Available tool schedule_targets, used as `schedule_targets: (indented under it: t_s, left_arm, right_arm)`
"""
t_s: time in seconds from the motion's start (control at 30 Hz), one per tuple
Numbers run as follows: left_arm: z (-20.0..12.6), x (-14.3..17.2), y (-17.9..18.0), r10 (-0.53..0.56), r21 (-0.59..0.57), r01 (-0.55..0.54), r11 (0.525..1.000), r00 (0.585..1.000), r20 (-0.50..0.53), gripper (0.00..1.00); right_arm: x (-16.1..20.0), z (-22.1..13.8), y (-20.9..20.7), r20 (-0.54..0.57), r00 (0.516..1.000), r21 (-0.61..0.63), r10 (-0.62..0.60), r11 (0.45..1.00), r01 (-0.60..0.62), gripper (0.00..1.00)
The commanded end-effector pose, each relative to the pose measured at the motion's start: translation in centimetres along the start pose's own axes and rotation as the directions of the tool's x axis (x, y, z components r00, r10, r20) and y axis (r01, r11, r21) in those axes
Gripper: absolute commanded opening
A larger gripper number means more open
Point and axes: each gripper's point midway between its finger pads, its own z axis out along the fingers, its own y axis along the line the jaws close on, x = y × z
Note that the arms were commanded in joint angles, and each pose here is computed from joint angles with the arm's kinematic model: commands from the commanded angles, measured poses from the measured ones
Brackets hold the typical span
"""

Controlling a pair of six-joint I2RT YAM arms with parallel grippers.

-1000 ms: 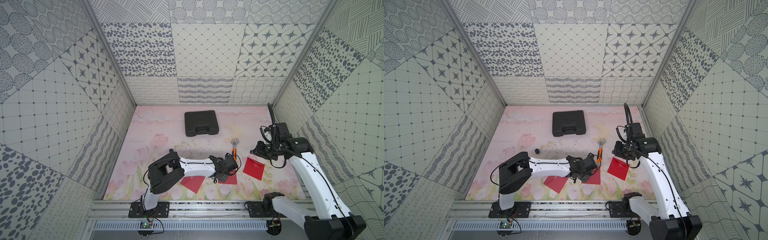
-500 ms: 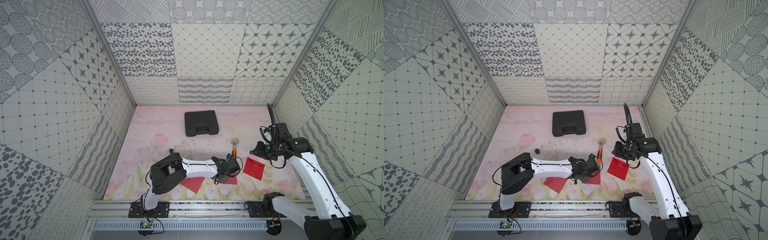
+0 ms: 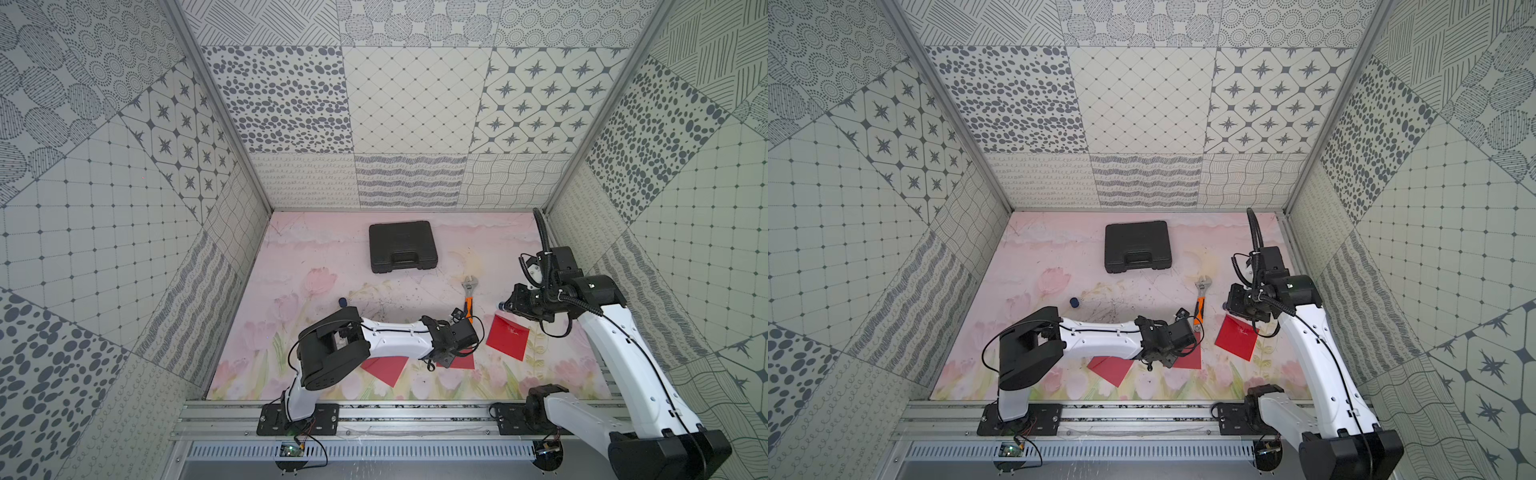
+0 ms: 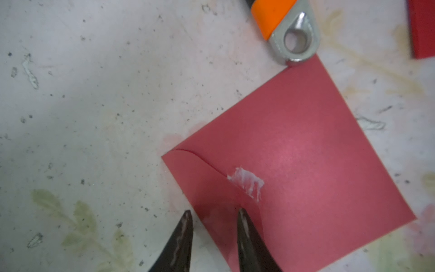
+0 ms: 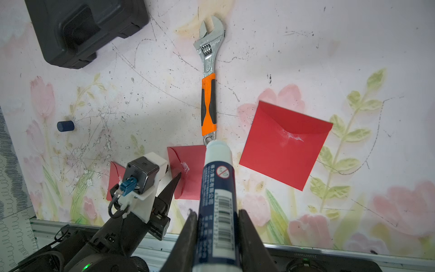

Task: Seal the envelope with a glue stick
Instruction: Seal the envelope at the center of the board.

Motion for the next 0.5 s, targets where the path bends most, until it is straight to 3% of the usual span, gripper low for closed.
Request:
schedule_targets:
  t_s: [0.0,0.23,0.47]
  left_arm:
    - [-1.4,7.9,2.4,0.006,0.049,0.011,0.999,0.946,-0.326,0.31]
    - [-3.8,5.3,2.0,-0.007,0.108,0.036,0.993,0.965,-0.261,0.28]
    - [-3.8,4.8,1.0,-0.017,0.149,0.055,0.987,0.969,-0.247,0.24]
  right_arm:
    - [-0.1,-0.4,0.2,0.005,1.000,-0.006,-0.017,1.000,0.017,0.00]
    - [-0.2,-0.6,0.2,0.001,1.000,-0.004,-0.020,1.000,0.020,0.00]
    - [-0.1,-0.5,0.4,-0.008,1.000,-0.011,-0.017,1.000,0.017,0.00]
